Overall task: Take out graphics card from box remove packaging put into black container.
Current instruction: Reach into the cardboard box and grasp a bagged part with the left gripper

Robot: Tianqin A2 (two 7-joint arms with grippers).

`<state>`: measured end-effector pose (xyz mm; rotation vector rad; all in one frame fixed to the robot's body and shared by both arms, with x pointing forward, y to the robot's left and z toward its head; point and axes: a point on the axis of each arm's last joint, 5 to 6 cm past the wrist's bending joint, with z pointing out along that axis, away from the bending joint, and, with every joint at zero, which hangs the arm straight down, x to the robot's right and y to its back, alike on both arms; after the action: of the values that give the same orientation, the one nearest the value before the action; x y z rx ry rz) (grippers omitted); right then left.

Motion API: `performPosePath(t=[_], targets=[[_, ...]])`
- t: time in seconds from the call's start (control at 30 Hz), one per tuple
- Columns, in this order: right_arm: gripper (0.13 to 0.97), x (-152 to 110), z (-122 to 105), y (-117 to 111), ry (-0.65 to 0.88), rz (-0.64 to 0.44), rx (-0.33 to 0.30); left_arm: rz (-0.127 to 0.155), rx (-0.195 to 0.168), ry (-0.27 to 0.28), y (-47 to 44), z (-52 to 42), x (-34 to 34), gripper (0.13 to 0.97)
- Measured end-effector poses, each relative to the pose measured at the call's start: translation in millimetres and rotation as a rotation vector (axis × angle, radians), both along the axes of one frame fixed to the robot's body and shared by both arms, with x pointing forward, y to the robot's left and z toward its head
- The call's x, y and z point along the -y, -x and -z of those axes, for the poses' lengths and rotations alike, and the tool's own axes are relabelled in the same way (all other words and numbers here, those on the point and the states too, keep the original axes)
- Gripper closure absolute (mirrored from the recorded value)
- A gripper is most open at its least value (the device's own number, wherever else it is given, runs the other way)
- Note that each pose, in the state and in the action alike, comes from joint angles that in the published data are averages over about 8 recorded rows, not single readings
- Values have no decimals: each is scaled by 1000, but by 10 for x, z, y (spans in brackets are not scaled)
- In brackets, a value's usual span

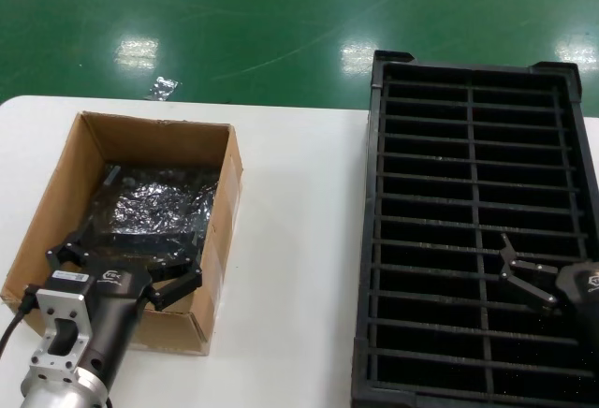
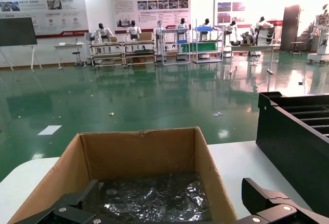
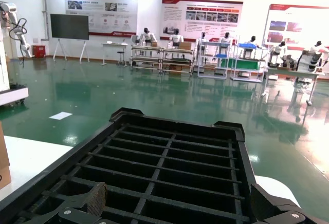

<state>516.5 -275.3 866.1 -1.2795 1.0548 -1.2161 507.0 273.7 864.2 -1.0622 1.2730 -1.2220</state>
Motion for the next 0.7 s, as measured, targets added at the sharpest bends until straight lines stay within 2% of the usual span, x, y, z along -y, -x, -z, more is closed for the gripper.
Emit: performPosePath(t=[0.3,0.43,0.53,0.63,0.7], targets=[[130,0,0,0,0,0,0,2,1,-4,1,-6,-6,132],[130,0,0,0,0,0,0,9,11,-45,-5,-53,-72,132],[130,0,0,0,0,0,0,16,23,-125,-44,-133,-200,132],[130,0,0,0,0,0,0,19,36,-244,-144,-259,-393,132],[130,0,0,0,0,0,0,24,40,-338,-249,-366,-541,132]])
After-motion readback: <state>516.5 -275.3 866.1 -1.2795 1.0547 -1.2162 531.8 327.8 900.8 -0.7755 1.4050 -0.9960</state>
